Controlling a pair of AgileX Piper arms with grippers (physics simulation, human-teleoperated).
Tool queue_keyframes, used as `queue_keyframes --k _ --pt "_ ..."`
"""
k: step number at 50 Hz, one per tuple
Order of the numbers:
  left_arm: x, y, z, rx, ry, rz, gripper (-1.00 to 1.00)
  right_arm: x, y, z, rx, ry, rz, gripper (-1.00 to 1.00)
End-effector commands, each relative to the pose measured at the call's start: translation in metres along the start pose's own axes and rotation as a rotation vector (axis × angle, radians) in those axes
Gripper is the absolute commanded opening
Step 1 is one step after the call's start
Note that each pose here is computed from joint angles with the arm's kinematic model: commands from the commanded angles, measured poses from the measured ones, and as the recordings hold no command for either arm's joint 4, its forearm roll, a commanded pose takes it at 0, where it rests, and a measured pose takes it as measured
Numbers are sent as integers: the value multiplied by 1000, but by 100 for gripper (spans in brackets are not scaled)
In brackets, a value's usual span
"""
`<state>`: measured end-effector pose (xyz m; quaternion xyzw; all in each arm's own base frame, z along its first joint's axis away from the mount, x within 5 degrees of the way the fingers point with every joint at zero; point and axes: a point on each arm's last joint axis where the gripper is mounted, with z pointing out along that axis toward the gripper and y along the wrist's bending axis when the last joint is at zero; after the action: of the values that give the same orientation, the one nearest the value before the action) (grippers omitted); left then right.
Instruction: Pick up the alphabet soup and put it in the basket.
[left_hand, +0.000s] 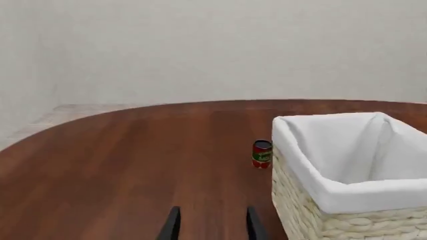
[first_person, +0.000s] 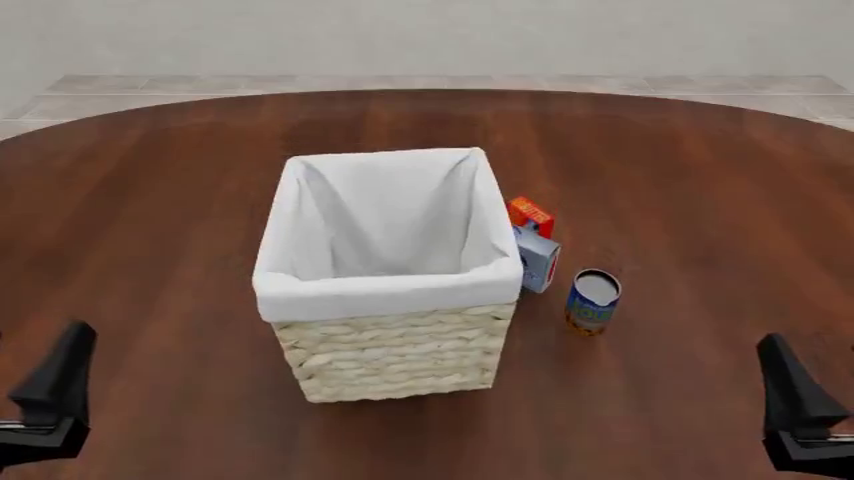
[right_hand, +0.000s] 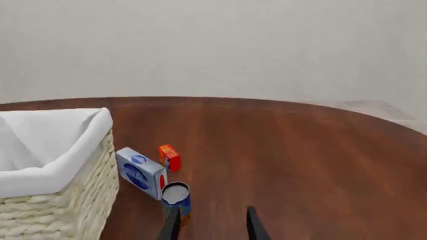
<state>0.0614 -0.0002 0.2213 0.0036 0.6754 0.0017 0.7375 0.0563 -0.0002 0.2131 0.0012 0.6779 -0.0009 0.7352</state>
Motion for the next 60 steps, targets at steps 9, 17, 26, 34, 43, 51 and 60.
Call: queue_keyframes --k 9,17,26,34,43,51,60 --pt "7 -1 -5 15 7 -13 100 -2 0 0 4 -9 -6 100" --pt "7 -1 -5 11 8 -13 100 -2 0 0 4 -10 -4 100" --pt "7 -1 -5 8 7 -12 100 -2 0 0 0 -16 -10 100" --pt "7 -1 -5 8 8 -14 100 -4 0 0 -8 -34 -31 100" --pt "7 0 -5 6 7 -21 100 -5 1 0 -19 -52 -58 100" --pt "7 0 -5 3 7 -28 100 -7 3 -1 -52 -75 -90 100" --pt "7 0 -5 -1 7 -30 100 -7 5 -1 -83 -82 -114 100"
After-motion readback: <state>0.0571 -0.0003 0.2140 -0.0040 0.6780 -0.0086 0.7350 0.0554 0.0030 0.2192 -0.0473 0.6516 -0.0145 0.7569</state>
